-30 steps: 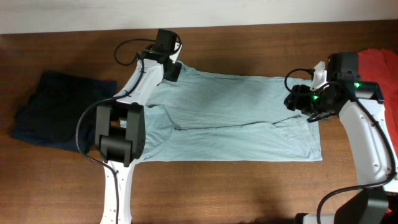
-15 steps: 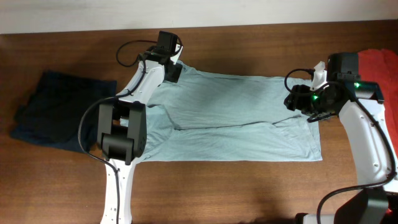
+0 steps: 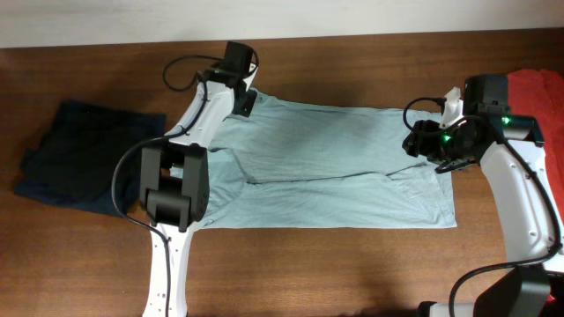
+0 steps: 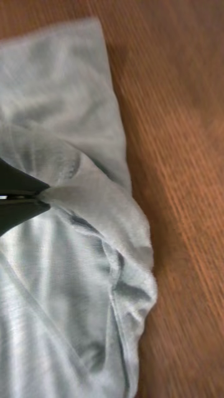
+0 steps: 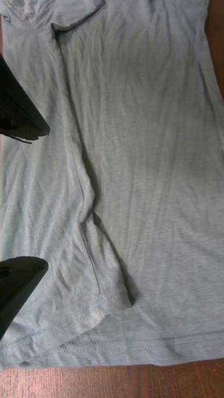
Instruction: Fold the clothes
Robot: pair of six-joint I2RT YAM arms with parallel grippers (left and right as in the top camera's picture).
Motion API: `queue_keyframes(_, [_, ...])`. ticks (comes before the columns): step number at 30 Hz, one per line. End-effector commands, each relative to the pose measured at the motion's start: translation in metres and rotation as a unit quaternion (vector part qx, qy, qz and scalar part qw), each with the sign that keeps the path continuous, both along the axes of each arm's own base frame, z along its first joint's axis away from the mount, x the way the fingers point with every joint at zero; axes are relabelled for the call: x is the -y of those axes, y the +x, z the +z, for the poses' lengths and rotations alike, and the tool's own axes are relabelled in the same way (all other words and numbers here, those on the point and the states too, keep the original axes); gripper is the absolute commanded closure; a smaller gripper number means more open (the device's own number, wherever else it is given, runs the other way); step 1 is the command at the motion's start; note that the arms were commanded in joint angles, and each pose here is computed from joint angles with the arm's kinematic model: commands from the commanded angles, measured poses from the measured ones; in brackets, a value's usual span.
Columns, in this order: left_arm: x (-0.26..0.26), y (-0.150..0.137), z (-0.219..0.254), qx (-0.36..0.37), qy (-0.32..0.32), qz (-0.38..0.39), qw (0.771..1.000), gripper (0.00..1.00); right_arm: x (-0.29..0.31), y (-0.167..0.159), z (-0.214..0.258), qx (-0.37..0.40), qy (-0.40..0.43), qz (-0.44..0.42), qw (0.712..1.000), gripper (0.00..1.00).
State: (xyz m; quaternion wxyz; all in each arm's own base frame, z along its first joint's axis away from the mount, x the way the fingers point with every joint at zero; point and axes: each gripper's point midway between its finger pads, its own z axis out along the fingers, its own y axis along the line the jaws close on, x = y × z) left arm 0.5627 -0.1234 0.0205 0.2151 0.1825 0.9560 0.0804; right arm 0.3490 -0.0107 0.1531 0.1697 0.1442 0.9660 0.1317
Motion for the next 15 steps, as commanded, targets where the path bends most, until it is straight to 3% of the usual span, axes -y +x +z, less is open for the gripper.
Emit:
queue_keyframes(1, [0.005, 0.009, 0.044, 0.017, 0.003, -0.004, 1.000, 1.00, 0.012, 0.007, 0.004, 0.012, -0.025, -0.010, 1.000, 0.34])
queue_keyframes(7, [0.004, -0.012, 0.090, -0.015, 0.012, -0.008, 1.000, 1.00, 0.038, 0.025, 0.013, 0.056, -0.037, -0.042, 0.997, 0.35])
queue_keyframes(15, [0.010, -0.055, 0.098, -0.091, 0.020, -0.026, 0.995, 1.00, 0.065, 0.053, 0.029, 0.126, -0.050, -0.068, 0.988, 0.34])
